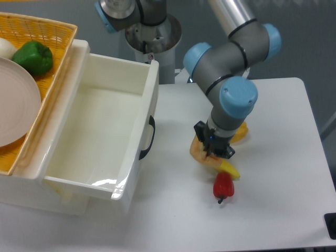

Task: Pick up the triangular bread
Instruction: 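Lift the held bread slice up off the table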

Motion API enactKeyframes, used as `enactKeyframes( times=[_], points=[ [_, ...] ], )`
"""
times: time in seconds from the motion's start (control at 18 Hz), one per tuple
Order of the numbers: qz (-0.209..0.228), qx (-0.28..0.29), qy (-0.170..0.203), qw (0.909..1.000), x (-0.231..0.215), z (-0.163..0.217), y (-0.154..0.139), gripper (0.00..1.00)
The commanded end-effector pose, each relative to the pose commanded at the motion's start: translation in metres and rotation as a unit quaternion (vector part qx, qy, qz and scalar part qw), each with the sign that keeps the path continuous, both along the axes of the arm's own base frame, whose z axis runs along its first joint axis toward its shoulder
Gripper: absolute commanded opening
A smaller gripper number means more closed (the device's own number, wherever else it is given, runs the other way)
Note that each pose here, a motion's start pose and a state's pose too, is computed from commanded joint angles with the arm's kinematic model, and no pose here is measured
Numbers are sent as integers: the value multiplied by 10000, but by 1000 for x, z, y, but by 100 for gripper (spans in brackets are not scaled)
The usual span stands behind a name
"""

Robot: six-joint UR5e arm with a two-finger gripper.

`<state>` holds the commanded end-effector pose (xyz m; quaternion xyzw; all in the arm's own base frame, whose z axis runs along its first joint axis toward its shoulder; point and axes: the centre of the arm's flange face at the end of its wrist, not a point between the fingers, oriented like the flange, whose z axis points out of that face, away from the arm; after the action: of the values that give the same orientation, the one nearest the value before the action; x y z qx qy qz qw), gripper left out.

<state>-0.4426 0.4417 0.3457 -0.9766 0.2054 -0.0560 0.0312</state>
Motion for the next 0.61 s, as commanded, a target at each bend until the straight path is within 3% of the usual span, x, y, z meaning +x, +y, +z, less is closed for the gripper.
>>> enactKeyframes(
  times=[0.39,0.61],
  points=[
    [-233,268,73,9993,19,30,2,9],
    [-240,237,38,9994,22,27,1,9]
  ],
)
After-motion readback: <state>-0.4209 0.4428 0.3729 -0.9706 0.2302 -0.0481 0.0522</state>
